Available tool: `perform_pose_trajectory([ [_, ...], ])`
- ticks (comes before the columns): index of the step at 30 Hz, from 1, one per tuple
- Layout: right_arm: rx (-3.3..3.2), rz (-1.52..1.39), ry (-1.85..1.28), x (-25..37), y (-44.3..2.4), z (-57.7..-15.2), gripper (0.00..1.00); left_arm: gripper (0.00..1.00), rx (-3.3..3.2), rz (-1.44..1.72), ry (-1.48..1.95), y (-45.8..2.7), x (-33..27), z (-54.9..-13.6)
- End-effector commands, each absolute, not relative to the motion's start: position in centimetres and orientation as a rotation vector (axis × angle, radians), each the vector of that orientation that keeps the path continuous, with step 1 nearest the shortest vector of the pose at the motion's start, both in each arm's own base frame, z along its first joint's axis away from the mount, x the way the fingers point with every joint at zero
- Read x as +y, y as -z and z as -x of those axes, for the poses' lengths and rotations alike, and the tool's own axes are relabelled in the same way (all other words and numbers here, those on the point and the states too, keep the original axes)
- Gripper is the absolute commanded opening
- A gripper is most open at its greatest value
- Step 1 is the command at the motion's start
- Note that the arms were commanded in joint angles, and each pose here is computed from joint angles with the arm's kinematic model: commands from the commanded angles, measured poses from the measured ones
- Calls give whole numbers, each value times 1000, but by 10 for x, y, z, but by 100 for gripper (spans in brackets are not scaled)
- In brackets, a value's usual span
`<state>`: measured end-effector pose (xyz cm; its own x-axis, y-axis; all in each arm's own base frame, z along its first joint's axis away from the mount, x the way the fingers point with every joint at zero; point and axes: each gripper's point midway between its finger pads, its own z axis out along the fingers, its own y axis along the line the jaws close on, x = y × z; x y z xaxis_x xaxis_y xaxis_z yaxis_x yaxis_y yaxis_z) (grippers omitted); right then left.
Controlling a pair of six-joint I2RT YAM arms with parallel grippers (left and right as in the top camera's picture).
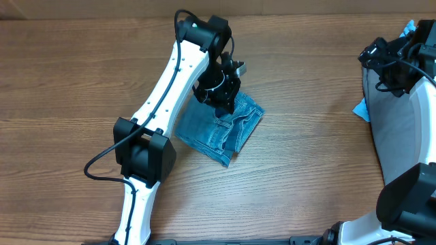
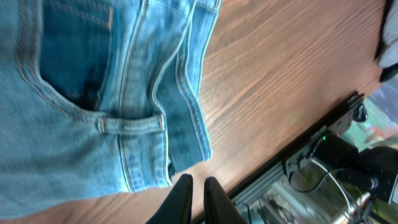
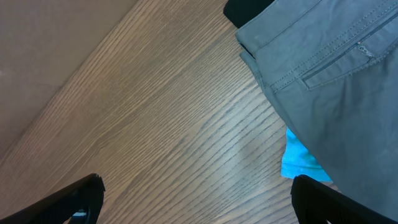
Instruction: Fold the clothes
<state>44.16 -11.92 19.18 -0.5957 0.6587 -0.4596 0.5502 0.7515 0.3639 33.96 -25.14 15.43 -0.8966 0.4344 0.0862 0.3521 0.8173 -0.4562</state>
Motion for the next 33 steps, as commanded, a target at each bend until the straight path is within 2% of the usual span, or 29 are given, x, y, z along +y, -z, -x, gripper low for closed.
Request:
perform_pose_trajectory([
  [1, 2345, -907, -239, -122, -198, -445, 100, 15, -2766, 609, -602, -139, -245, -331],
  [6, 2345, -907, -239, -122, -198, -445, 100, 16, -2669, 569, -571, -103, -243, -310],
  [14, 2345, -907, -239, -122, -198, -445, 100, 28, -2531, 592, -747, -43, -253, -278],
  [17, 2345, -907, -239, -122, -198, -445, 100, 27, -2526, 597, -738, -24, -248, -272],
  [18, 2345, -907, -239, -122, -198, -445, 100, 24, -2528, 597, -731, -21, -246, -271],
  [23, 2345, -907, -239, -122, -198, -445, 100, 4, -2564, 599, -720, -30, -240, -283],
  [29, 2345, -907, -239, -122, -198, -445, 100, 8, -2681, 696, -715, -72, -237, -323],
  [33, 2345, -907, -239, -122, -198, -445, 100, 18, -2811, 739, -709, -102, -234, -358],
])
